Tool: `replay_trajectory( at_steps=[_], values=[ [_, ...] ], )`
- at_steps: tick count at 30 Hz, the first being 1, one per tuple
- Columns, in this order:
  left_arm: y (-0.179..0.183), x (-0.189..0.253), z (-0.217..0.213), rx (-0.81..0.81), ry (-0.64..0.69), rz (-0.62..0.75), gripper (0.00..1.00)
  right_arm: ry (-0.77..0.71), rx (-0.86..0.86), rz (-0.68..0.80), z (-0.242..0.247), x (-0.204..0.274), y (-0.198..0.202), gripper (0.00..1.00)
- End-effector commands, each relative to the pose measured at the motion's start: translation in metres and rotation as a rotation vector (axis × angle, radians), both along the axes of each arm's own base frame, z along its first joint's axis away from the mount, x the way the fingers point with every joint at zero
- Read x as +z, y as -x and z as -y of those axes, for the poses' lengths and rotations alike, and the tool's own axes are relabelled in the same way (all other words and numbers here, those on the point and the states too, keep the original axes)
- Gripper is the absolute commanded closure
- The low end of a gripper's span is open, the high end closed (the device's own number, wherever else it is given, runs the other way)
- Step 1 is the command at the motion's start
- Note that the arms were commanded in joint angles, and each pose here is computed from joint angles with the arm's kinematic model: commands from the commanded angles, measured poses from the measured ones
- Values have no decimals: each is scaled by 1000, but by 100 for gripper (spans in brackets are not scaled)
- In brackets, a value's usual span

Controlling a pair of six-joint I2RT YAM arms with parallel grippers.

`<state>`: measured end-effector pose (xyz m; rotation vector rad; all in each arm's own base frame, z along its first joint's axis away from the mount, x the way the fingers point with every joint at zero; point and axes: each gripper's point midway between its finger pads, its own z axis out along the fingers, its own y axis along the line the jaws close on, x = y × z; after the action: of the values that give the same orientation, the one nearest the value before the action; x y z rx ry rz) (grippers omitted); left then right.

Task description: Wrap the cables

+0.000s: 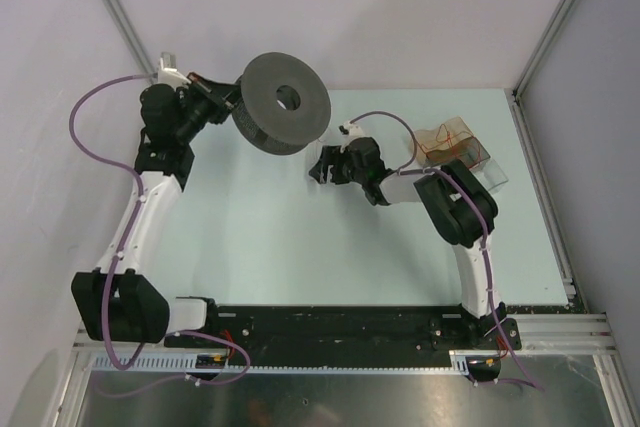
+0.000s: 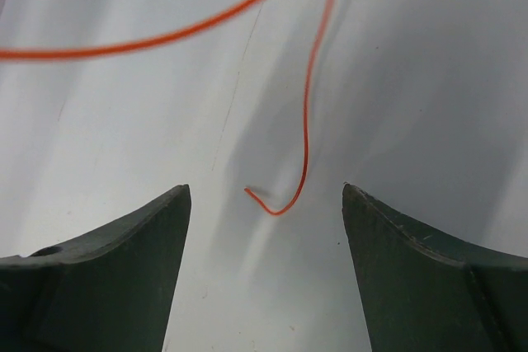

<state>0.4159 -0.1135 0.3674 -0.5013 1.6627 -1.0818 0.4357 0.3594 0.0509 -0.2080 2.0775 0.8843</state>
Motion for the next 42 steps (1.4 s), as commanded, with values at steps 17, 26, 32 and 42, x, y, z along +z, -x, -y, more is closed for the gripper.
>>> replay_trajectory(
  at_steps=[17,26,32,42],
  values=[
    [55,91,12,-108,33,273,100,-57,7,40,-16,-8,-15,73],
    [18,61,-47,166,-13,161,100,-9,149,16,-11,14,11,100],
    [-12,30,-87,341,-79,22,100,145,394,31,3,32,75,100],
    [-43,-12,-112,445,-271,-63,100,415,726,253,32,75,165,100]
  ],
)
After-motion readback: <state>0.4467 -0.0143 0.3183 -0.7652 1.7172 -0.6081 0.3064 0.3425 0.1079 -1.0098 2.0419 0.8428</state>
